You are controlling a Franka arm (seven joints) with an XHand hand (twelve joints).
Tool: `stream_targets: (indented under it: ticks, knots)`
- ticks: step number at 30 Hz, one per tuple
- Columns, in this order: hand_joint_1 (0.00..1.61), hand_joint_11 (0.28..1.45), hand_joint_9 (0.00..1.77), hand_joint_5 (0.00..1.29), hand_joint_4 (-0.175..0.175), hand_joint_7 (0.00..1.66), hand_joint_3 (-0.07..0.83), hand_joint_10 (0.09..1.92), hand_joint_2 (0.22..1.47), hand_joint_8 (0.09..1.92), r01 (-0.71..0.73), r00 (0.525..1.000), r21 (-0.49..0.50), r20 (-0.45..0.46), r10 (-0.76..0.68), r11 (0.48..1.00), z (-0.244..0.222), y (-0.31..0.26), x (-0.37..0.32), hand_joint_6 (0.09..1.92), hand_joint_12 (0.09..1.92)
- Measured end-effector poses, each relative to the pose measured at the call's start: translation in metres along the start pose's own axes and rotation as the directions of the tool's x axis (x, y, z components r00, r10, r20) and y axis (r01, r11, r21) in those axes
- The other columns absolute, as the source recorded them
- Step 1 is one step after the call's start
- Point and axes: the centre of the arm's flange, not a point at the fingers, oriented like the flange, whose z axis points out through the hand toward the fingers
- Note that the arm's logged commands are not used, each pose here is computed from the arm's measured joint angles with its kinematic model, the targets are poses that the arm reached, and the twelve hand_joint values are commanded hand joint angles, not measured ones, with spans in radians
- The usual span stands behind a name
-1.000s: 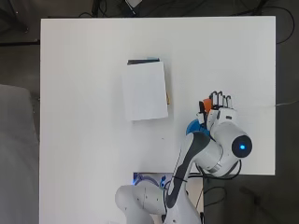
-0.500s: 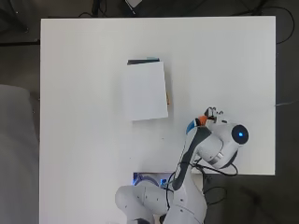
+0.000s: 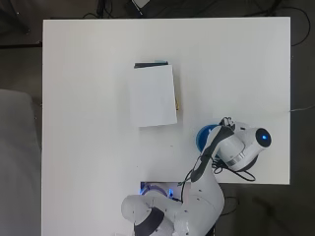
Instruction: Teleoperate dual arm-hand system to pick and place objects
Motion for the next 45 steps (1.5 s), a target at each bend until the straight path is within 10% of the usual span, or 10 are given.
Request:
stream_targets:
  ticks: [3, 6, 19, 27, 35, 45]
  knots:
    - [0.35, 0.40, 0.24, 0.10, -0.066, 0.13, 0.005, 0.52, 1.04, 0.37, -0.001, 1.000, -0.009, -0.018, 0.001, 1.000, -0.005, -0.012, 0.003, 0.34, 0.45]
    - [0.11, 0.40, 0.19, 0.01, -0.028, 0.05, 0.000, 0.09, 0.94, 0.09, -0.016, 1.000, -0.008, -0.018, 0.016, 1.000, -0.009, -0.022, 0.018, 0.09, 0.09]
    - [0.11, 0.44, 0.38, 0.14, 0.042, 0.24, -0.005, 0.09, 0.95, 0.09, 0.080, 0.989, -0.146, -0.113, -0.098, 0.986, -0.112, -0.115, 0.076, 0.09, 0.09]
    - [0.13, 0.40, 0.32, 0.17, -0.013, 0.18, 0.002, 0.09, 0.96, 0.09, 0.180, 0.979, -0.176, -0.069, -0.194, 0.968, -0.211, -0.186, 0.110, 0.09, 0.09]
    - [0.17, 0.38, 0.30, 0.19, 0.010, 0.21, 0.004, 0.09, 0.97, 0.09, 0.256, 0.965, -0.240, 0.001, -0.264, 0.936, -0.217, -0.310, 0.185, 0.09, 0.09]
    - [0.20, 0.38, 0.31, 0.21, 0.025, 0.22, 0.006, 0.09, 0.99, 0.09, 0.265, 0.964, -0.236, 0.035, -0.264, 0.935, -0.209, -0.331, 0.210, 0.09, 0.09]
